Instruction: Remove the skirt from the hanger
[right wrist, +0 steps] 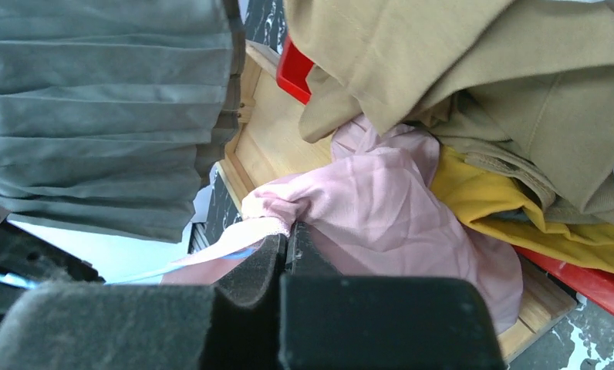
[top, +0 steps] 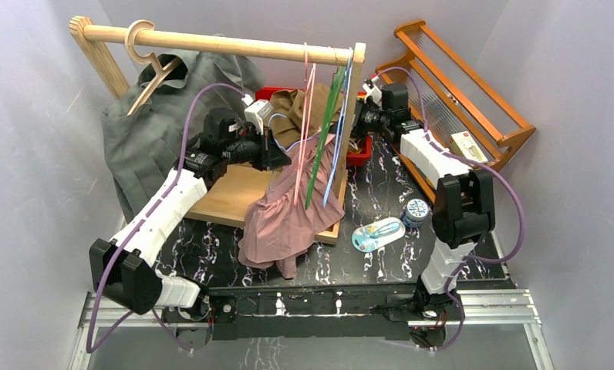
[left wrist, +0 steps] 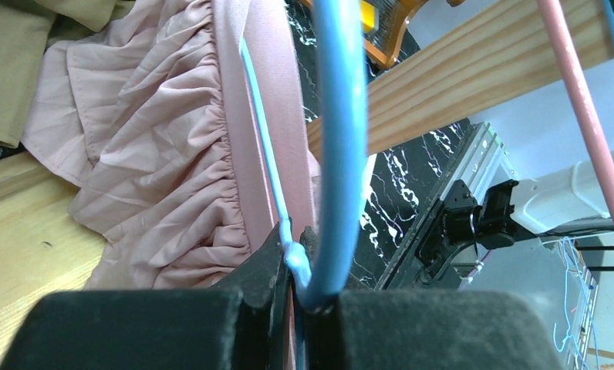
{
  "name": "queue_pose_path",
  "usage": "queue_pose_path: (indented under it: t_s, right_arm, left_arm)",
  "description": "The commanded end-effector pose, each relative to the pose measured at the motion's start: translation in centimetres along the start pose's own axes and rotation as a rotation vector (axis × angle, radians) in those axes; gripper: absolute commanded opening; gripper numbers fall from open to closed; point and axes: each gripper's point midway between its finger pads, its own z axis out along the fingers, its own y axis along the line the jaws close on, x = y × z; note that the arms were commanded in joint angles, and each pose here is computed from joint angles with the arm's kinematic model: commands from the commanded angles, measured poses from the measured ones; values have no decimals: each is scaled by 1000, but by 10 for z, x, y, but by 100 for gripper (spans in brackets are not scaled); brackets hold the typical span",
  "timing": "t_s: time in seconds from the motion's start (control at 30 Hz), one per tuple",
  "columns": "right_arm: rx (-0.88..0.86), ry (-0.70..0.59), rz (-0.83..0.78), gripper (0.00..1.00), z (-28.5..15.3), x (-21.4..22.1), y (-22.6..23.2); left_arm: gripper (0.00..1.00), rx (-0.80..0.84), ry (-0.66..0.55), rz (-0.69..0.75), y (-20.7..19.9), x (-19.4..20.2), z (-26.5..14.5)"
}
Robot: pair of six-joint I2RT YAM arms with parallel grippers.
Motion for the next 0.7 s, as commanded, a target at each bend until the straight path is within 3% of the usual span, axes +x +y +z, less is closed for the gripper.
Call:
queue_pose_path:
  t_s: [0.0, 0.27, 0.4, 0.67]
  right_arm:
    - [158, -156, 55, 0, -4, -48, -54]
    - [161, -115, 25, 0, -11, -41, -74]
    - [-18, -19, -103, 0, -7, -10, -21]
    - [-252, -87, -75, 0, -26, -16, 56]
  left_arm:
    - [0, 184, 57, 26, -45, 19, -27]
    - [0, 127, 53, 51, -37, 22, -30]
    - [0, 30, 69, 29, -15, 24, -22]
    - [0, 48, 106, 35, -9, 23, -9]
